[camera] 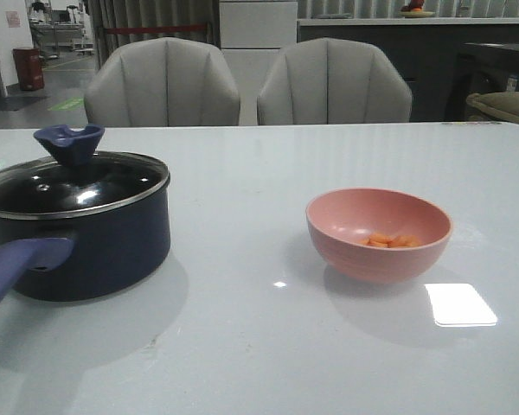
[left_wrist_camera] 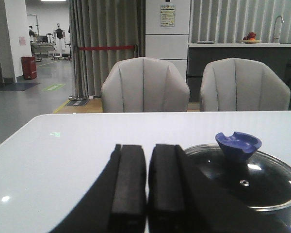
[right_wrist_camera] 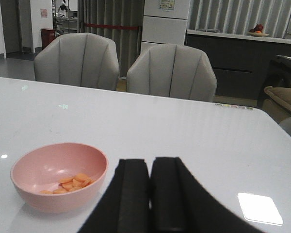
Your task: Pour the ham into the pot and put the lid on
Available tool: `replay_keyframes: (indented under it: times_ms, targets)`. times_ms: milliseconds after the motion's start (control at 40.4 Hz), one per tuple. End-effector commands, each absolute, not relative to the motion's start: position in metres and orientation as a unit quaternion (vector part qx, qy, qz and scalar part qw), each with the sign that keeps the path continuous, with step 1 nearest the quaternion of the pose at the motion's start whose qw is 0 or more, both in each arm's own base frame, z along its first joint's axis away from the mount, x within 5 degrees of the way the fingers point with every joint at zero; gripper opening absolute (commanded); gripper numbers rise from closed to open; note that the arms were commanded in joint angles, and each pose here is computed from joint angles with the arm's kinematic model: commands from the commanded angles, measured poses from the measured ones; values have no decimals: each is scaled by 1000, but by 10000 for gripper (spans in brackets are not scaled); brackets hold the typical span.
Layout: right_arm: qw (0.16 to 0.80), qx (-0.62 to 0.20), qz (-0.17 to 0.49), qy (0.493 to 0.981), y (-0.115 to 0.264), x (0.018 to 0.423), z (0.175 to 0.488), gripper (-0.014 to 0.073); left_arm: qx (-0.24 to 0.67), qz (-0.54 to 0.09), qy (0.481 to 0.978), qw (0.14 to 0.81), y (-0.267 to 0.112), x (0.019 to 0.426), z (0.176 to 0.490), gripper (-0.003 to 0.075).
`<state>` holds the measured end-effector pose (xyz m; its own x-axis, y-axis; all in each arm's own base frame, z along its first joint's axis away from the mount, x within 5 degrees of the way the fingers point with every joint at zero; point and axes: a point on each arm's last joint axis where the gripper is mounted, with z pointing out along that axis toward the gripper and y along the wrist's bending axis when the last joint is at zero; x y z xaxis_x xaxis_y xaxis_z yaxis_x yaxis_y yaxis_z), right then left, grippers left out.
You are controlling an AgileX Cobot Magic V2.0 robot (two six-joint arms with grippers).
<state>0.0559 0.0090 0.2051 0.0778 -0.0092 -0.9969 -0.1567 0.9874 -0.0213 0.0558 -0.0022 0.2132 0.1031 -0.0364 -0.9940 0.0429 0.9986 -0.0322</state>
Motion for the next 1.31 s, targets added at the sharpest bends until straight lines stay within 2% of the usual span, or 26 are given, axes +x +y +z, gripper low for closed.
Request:
replay_keyframes:
  times_ms: [0, 545, 817, 916, 1065, 1139, 1213, 1287]
  targets:
    - [769, -57, 43, 635, 8, 53, 216, 146, -1, -32, 640, 768, -2, 54, 215, 112]
    - [769, -57, 43, 635, 8, 53, 216, 146, -1, -32, 640, 768, -2, 54, 215, 112]
    - [769, -57, 43, 635, 8, 53, 216, 146, 1, -31, 620, 784, -2, 53, 219, 112]
    - [769, -57, 43, 635, 8, 53, 216, 146, 1, -33, 595, 803, -2, 52, 225, 112]
    - [769, -57, 43, 635, 8, 53, 216, 146, 3, -36, 495, 868, -2, 43, 245, 112]
    - [769, -57, 43, 635, 8, 53, 216, 146, 2, -38, 467, 884, -2, 39, 256, 112]
    - [769, -57, 43, 635, 8, 53, 216, 146, 1, -38, 476, 879, -2, 37, 270, 112]
    - [769, -57, 43, 635, 8, 53, 216, 146, 0, -36, 522, 852, -2, 39, 282, 112]
